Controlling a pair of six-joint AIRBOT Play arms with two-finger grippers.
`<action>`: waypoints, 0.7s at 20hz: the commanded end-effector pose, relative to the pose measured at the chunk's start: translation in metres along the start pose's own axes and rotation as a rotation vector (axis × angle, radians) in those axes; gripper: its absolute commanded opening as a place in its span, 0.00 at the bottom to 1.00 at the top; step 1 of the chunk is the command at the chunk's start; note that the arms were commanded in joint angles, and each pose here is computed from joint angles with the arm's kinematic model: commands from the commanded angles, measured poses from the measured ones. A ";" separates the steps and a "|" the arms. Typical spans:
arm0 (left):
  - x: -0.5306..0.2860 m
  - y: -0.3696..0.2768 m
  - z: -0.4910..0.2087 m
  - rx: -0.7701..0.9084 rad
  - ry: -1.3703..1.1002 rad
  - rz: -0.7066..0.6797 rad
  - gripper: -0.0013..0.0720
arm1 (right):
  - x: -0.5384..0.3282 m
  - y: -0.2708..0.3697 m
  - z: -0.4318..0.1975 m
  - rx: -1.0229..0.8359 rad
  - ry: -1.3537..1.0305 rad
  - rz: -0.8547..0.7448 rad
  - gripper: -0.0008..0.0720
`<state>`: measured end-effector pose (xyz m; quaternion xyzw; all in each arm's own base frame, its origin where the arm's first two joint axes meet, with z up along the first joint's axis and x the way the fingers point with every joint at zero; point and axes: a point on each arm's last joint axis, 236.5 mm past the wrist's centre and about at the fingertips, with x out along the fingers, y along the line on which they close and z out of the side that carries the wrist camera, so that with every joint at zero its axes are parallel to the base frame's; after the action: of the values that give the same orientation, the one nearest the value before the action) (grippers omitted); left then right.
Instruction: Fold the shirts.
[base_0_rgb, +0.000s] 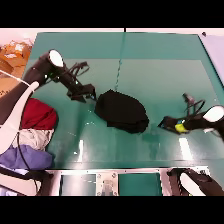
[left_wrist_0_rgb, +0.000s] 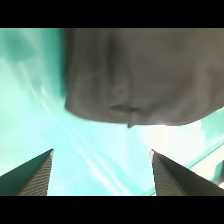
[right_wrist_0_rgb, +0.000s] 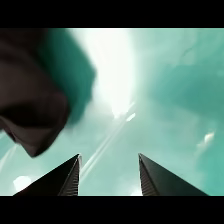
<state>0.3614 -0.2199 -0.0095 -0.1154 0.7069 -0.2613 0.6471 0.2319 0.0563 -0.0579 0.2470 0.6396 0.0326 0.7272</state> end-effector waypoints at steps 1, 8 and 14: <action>0.043 0.031 0.000 -0.139 -0.054 -0.048 0.99 | 0.044 0.022 -0.031 0.032 0.012 0.175 0.61; 0.059 0.013 0.050 -0.211 -0.323 -0.253 0.76 | 0.067 0.047 -0.022 0.024 -0.041 0.259 0.61; 0.075 0.006 0.024 -0.172 -0.196 -0.295 0.06 | 0.089 0.059 -0.010 0.016 -0.058 0.262 0.60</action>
<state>0.3826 -0.2525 -0.0785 -0.2963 0.6326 -0.2592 0.6669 0.2410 0.1429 -0.1088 0.3414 0.5929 0.1215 0.7192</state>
